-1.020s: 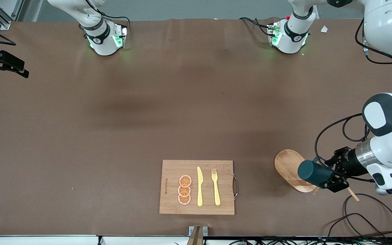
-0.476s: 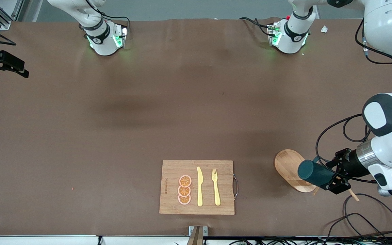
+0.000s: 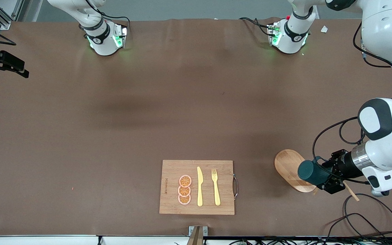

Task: Transfer cup from left to right arm and place
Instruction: 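Close the left gripper on the teal mug's rim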

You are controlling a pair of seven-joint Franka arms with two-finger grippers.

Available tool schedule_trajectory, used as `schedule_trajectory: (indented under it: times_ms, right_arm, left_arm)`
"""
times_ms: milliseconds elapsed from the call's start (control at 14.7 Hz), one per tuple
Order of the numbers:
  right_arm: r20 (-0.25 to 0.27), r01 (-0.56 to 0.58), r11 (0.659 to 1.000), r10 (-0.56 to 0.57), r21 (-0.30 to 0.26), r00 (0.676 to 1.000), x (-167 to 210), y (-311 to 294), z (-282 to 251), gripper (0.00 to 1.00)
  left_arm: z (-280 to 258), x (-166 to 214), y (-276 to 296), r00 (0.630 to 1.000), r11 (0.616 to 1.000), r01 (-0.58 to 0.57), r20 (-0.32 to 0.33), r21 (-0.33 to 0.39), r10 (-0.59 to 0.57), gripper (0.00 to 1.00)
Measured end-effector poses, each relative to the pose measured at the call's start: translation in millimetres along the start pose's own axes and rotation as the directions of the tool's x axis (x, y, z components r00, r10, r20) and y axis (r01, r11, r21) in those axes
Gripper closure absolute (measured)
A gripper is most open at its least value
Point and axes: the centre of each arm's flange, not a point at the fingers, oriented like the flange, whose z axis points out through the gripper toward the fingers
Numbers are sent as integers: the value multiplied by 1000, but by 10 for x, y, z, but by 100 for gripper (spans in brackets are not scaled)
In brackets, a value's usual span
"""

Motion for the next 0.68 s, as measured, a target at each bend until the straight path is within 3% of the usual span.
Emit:
schedule_trajectory:
  times_ms: [680]
  right_arm:
    - [-2, 5, 1000, -5, -1, 1000, 1, -26, -8, 0]
  left_arm:
    - [228, 19, -46, 999, 1000, 23, 39, 14, -23, 0]
